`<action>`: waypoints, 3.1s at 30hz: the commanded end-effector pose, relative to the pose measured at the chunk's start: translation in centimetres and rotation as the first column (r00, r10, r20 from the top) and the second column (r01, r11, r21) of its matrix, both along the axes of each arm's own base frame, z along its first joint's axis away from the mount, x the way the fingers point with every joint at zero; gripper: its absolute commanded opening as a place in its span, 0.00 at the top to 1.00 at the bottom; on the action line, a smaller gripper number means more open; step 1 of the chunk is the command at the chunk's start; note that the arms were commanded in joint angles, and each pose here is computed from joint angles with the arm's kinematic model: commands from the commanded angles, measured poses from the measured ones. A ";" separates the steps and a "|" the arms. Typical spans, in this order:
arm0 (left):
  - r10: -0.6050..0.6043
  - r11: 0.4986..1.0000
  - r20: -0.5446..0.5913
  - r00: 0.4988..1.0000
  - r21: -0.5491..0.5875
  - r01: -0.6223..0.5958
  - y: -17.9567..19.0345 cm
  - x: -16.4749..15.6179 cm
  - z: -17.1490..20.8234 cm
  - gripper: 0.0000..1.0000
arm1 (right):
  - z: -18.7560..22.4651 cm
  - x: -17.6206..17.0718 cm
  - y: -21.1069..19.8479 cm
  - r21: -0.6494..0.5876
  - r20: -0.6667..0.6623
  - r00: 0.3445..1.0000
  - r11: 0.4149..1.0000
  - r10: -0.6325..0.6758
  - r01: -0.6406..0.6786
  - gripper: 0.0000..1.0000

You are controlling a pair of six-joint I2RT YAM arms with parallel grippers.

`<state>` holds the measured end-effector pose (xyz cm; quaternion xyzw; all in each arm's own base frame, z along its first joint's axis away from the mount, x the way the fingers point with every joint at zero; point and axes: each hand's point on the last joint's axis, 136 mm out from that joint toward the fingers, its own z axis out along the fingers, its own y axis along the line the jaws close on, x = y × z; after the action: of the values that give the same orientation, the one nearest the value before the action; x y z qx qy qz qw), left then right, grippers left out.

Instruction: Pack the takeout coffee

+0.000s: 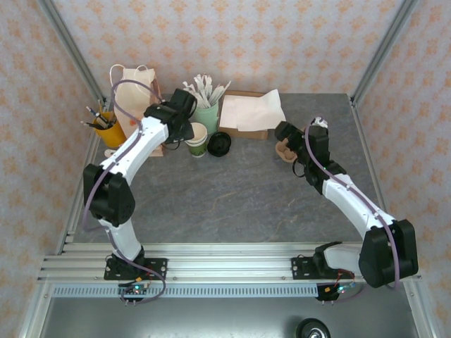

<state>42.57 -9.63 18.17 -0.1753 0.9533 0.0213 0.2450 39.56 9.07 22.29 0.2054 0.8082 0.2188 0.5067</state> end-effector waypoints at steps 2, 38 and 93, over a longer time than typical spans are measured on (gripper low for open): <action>-0.014 0.999 -0.059 0.998 0.037 0.016 0.2 0.3 -0.5 0.56 | -0.7 -0.6 -0.7 -0.013 -0.030 0.999 0.999 -0.037 0.036 0.01; -0.072 0.997 0.056 0.996 -0.016 0.073 -0.2 0.1 2.9 1.00 | -1.9 -0.5 7.3 0.238 -0.152 0.968 0.958 0.199 -0.160 0.00; -0.105 0.975 0.039 0.994 -0.195 0.111 -0.9 -1.8 -2.1 1.00 | -9.9 2.0 31.0 0.315 -0.443 0.728 0.851 0.523 -0.420 0.79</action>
<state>41.66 -11.38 16.29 -0.1436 0.9529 -0.0967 0.2491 40.94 39.07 10.70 0.1001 0.9212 0.3408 0.1587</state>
